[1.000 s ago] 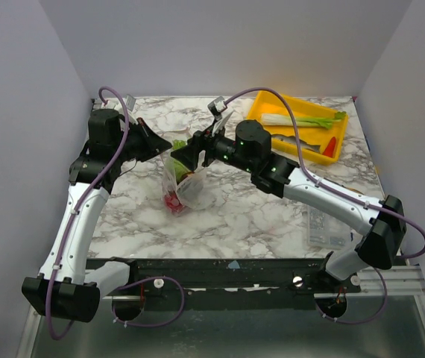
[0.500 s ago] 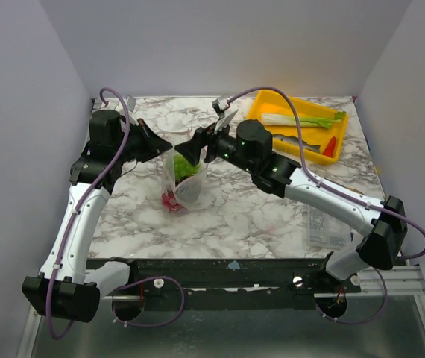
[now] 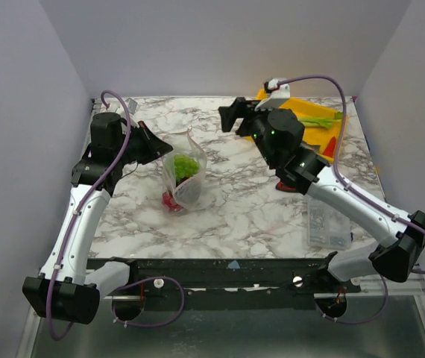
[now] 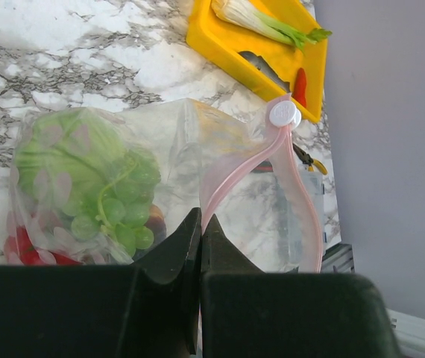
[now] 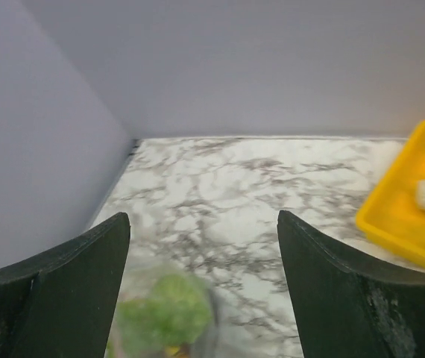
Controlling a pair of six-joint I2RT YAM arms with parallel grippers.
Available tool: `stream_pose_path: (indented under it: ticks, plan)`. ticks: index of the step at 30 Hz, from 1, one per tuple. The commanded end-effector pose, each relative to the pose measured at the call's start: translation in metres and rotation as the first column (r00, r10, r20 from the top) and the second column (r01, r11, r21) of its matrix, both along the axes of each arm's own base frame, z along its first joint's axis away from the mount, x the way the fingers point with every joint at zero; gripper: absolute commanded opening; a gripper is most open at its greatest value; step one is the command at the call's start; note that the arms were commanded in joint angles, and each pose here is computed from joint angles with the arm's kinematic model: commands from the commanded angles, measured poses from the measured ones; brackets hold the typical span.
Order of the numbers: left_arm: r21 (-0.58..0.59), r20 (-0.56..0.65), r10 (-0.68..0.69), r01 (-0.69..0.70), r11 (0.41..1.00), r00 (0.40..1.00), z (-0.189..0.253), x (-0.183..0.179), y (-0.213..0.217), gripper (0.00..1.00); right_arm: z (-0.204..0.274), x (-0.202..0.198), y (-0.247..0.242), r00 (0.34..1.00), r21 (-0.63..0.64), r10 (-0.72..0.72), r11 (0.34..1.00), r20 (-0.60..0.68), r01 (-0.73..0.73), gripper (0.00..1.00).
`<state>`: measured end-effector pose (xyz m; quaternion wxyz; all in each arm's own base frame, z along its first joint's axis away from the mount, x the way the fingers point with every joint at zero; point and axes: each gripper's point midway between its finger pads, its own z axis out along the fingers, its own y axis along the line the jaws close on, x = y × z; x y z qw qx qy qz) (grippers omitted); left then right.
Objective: Place the food in the zip-top bag and seal the zipper
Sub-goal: Pick up the fake vegetable from the bin.
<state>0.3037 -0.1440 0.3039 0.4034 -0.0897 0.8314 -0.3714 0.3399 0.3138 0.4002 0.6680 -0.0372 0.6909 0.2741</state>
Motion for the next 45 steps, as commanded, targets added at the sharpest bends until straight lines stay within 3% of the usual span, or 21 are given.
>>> stream_pose_path:
  ticks: [1, 5, 11, 15, 19, 24, 29, 34, 38, 45]
  plan:
    - [-0.005, 0.055, -0.008, 0.008, 1.000, 0.998, 0.014, -0.002, 0.001, 0.00, -0.019, 0.054, -0.094, 0.947, -0.011, -0.306, 0.952, -0.095, 0.307, 0.82]
    - [0.000, 0.061, -0.005, 0.005, 1.000, 0.998, 0.018, -0.002, 0.002, 0.00, -0.045, 0.095, -0.164, 0.878, 0.015, -0.439, 0.893, -0.190, 0.450, 0.82]
    - [-0.001, 0.062, 0.001, -0.001, 1.000, 0.998, 0.017, -0.001, 0.002, 0.00, -0.111, 0.149, -0.249, 0.769, 0.077, -0.497, 0.819, -0.401, 0.569, 0.82]
    - [0.002, 0.060, 0.001, -0.001, 1.000, 0.998, 0.016, -0.002, 0.003, 0.00, -0.173, 0.180, -0.289, 0.661, -0.004, -0.529, 0.782, -0.532, 0.623, 0.81]
    - [0.010, 0.058, 0.002, -0.002, 1.000, 0.998, 0.015, -0.002, 0.004, 0.00, -0.233, 0.192, -0.323, 0.504, -0.180, -0.575, 0.754, -0.644, 0.631, 0.81]
    - [0.019, 0.046, 0.002, -0.003, 1.000, 0.999, 0.010, 0.001, 0.004, 0.00, -0.277, 0.190, -0.349, 0.370, -0.397, -0.690, 0.686, -0.622, 0.610, 0.79]
    - [0.020, 0.031, -0.007, 0.006, 1.000, 0.999, 0.005, 0.003, 0.003, 0.00, -0.296, 0.174, -0.384, 0.273, -0.566, -0.821, 0.551, -0.502, 0.613, 0.79]
    - [0.026, 0.014, -0.007, 0.006, 1.000, 1.000, -0.001, 0.007, 0.003, 0.00, -0.324, 0.158, -0.403, 0.205, -0.630, -0.843, 0.513, -0.497, 0.582, 0.79]
    - [0.024, 0.001, -0.012, 0.012, 1.000, 1.000, -0.003, 0.008, 0.001, 0.00, -0.352, 0.159, -0.410, 0.199, -0.618, -0.820, 0.543, -0.537, 0.569, 0.77]
    - [0.029, -0.001, -0.007, 0.007, 1.000, 1.000, -0.003, 0.008, 0.002, 0.00, -0.379, 0.151, -0.419, 0.138, -0.671, -0.837, 0.514, -0.530, 0.534, 0.72]
